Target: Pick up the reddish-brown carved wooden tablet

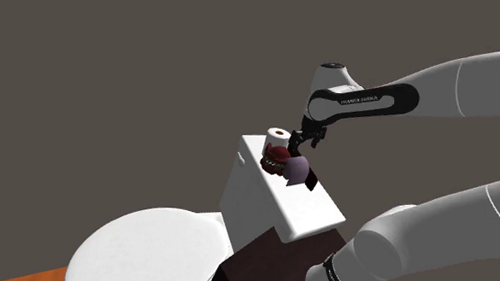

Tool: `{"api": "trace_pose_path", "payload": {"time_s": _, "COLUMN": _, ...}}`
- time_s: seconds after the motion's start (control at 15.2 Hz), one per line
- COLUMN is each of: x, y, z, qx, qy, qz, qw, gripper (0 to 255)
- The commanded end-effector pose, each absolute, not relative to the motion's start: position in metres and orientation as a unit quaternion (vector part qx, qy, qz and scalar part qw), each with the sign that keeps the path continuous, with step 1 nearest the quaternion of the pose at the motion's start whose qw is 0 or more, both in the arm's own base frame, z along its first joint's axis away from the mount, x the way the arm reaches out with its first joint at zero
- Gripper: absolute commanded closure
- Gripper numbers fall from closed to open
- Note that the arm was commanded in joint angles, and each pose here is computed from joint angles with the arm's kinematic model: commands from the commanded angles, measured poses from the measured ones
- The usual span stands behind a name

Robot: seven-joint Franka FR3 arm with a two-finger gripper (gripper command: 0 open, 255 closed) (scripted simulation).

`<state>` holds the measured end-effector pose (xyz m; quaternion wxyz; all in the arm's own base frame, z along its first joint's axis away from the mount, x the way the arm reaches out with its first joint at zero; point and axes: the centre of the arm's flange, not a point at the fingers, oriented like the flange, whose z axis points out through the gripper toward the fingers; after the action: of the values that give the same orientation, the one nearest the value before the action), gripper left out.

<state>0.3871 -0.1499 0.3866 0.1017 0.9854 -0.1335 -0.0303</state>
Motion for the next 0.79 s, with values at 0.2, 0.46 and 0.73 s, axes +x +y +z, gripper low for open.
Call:
{"api": "trace_pose_path", "payload": {"time_s": 0.2, "x": 0.396, "y": -0.168, "z": 0.356, "qx": 0.983, "qy": -0.145, "qz": -0.022, "qw": 0.113, "gripper": 0}}
{"api": "trace_pose_path", "payload": {"time_s": 0.46, "x": 0.396, "y": -0.168, "z": 0.335, "qx": 0.983, "qy": -0.145, "qz": -0.022, "qw": 0.113, "gripper": 0}}
{"api": "trace_pose_path", "payload": {"time_s": 0.73, "x": 0.398, "y": -0.170, "z": 0.326, "qx": 0.983, "qy": -0.145, "qz": -0.022, "qw": 0.113, "gripper": 255}}
